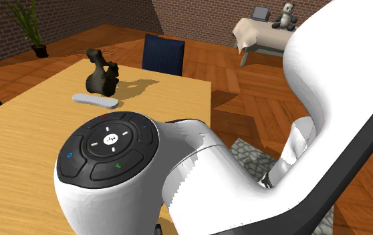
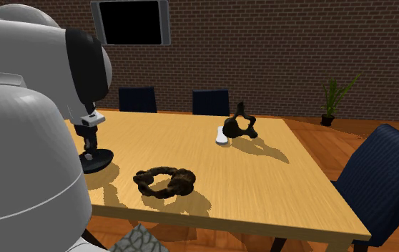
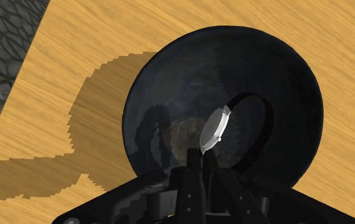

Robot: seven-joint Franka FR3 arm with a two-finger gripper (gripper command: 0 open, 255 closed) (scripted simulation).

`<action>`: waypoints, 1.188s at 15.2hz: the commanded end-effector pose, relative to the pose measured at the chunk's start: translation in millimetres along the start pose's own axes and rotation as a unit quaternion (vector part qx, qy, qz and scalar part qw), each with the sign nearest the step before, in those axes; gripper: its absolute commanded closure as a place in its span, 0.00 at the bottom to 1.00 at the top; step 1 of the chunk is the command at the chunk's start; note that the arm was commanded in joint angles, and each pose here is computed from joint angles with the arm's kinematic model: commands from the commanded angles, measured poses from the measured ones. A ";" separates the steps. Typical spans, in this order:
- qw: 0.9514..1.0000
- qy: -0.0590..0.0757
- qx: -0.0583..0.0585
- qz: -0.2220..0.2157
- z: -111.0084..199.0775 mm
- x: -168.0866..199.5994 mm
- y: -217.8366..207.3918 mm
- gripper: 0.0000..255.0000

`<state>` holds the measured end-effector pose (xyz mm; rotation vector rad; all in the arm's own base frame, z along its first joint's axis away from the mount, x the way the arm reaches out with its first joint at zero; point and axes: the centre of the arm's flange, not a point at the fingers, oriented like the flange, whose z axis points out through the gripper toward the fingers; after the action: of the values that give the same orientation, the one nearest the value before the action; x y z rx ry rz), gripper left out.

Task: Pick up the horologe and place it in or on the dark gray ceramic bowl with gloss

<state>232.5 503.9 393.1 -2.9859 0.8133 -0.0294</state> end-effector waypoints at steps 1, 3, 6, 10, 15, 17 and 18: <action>1.000 0.000 0.000 0.000 0.0 0.0 0.0 1.00; 1.000 0.000 0.000 0.000 0.0 0.0 0.0 0.00; 1.000 0.000 0.000 0.000 0.0 0.0 0.0 0.00; 1.000 0.000 0.000 0.000 -39.6 0.0 0.0 0.00; 1.000 0.000 0.000 0.000 -50.0 0.0 0.0 0.00; 1.000 0.000 0.000 0.000 -50.0 0.0 0.0 0.00; 1.000 0.000 0.000 0.000 -50.0 0.0 0.0 0.00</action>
<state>231.0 502.0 442.9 -2.9858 0.8133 -0.0295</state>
